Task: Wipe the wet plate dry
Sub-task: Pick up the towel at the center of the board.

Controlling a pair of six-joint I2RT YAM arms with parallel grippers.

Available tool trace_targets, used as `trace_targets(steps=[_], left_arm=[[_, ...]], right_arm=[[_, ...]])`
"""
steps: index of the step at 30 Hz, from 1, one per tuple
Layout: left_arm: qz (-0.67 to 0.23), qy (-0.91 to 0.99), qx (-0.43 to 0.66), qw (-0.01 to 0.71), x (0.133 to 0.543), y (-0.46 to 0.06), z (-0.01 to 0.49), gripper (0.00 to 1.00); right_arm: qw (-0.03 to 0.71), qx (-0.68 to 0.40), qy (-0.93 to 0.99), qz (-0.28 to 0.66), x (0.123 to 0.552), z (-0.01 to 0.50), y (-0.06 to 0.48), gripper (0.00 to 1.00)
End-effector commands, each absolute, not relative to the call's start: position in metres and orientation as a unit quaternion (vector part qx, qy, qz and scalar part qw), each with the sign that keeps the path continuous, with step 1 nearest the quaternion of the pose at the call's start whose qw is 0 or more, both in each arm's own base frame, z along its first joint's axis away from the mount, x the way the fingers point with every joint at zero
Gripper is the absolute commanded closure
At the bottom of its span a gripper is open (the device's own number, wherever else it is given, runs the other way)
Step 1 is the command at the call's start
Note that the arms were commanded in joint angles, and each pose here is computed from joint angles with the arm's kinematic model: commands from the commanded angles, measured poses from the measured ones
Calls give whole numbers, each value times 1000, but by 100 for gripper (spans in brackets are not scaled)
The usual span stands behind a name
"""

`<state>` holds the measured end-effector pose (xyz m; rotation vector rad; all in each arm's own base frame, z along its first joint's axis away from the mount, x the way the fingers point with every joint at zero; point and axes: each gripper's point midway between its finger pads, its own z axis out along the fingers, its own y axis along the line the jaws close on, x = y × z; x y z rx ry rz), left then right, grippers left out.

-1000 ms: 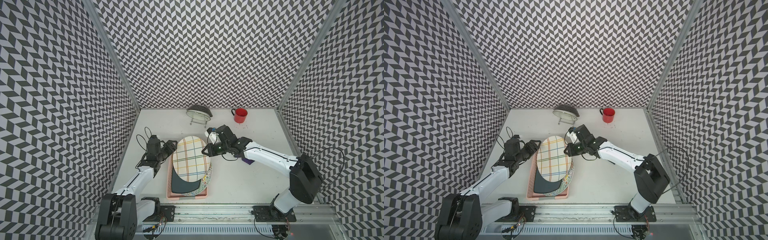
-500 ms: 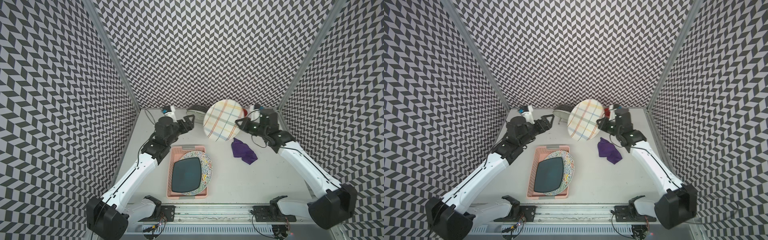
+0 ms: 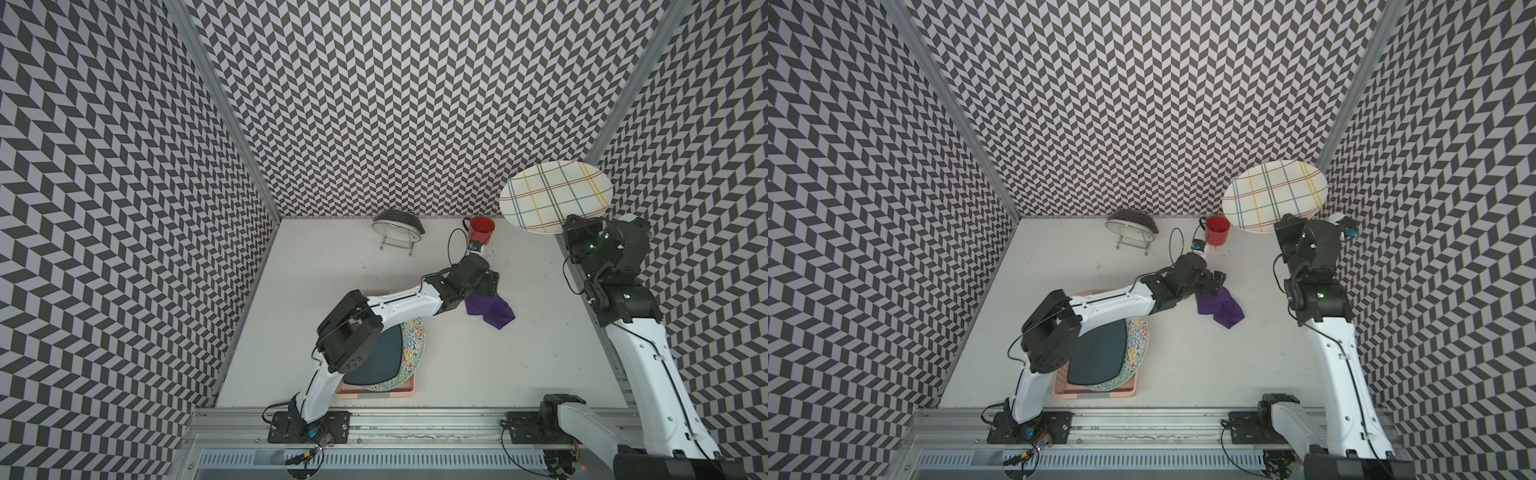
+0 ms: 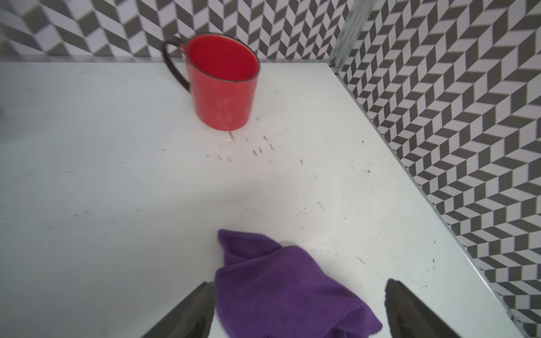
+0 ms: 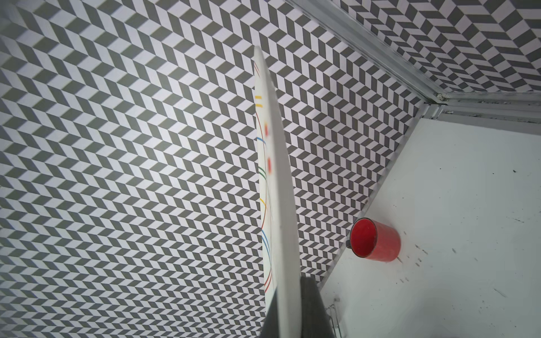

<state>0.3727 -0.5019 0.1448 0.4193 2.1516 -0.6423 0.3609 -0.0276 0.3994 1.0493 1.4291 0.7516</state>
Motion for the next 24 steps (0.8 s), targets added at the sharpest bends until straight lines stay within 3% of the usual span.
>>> trace_targets(steps=[1, 8, 18, 24], left_arm=[[-216, 868, 202, 398, 379, -524, 121, 7], [-149, 886, 286, 334, 351, -544, 45, 5], [-175, 865, 289, 370, 332, -514, 103, 0], [-174, 876, 318, 318, 301, -504, 71, 0]], right_arm=[[614, 416, 556, 375, 355, 451, -23, 100], [601, 398, 580, 379, 348, 437, -13, 100], [605, 364, 602, 374, 348, 430, -4, 100], [599, 363, 606, 377, 350, 423, -2, 100]])
